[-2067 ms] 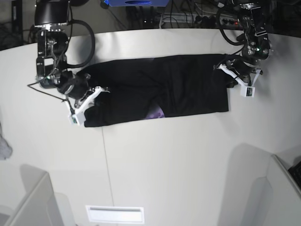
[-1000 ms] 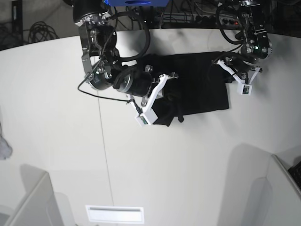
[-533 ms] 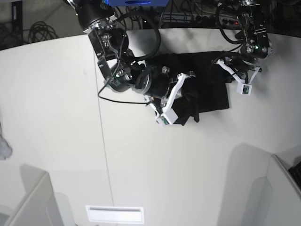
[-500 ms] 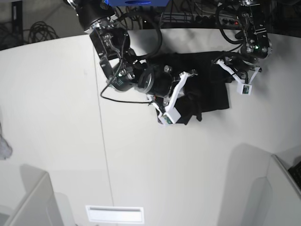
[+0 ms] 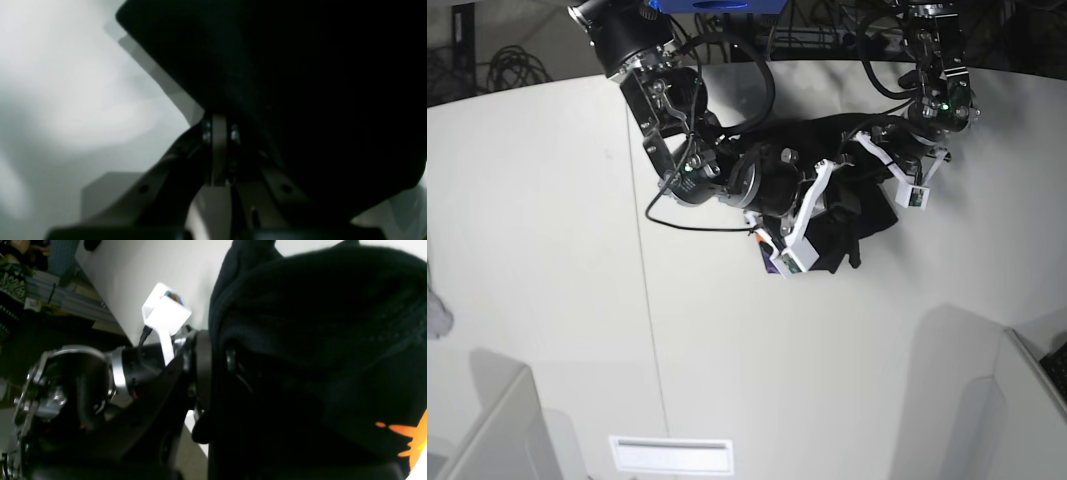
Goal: Fold the T-shirt properly
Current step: 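Grasp the strip end with the right gripper and fold it over toward the left gripper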
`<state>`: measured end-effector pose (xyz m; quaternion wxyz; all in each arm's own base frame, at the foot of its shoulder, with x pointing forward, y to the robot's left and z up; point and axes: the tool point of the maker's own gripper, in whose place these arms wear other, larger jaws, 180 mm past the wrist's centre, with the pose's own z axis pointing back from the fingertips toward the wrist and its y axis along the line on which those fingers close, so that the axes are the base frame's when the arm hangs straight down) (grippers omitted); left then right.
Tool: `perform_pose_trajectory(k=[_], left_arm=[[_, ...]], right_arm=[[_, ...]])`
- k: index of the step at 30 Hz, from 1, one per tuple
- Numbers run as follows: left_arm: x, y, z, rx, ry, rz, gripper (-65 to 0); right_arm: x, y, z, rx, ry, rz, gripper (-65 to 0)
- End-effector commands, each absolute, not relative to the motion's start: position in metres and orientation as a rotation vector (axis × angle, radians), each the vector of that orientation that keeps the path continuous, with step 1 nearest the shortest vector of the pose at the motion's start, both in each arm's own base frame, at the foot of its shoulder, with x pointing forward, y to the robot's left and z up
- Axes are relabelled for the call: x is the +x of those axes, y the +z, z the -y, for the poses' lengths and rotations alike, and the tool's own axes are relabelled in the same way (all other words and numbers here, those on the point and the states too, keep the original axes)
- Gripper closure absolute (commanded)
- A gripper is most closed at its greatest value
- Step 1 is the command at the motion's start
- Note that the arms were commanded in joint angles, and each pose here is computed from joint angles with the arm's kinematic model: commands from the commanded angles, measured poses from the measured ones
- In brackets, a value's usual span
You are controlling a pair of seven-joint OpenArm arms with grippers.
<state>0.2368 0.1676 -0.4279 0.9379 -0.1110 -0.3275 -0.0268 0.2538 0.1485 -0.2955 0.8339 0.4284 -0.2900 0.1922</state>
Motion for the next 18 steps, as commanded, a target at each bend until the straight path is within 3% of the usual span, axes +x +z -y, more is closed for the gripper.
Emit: perform_pose_trajectory(k=[1,18], left_arm=[[0.239,-0.424,-0.169,-0.219,-0.065,0.675,0.0],[0.233,-0.424,-0.173,-0.215,-0.062,0.67,0.0]], right_arm=[[0.258,-0.277,-0.156,0.954,0.412,0.661,0.0],[0.263,-0.3,-0.181,0.953,0.428,0.625,0.0]])
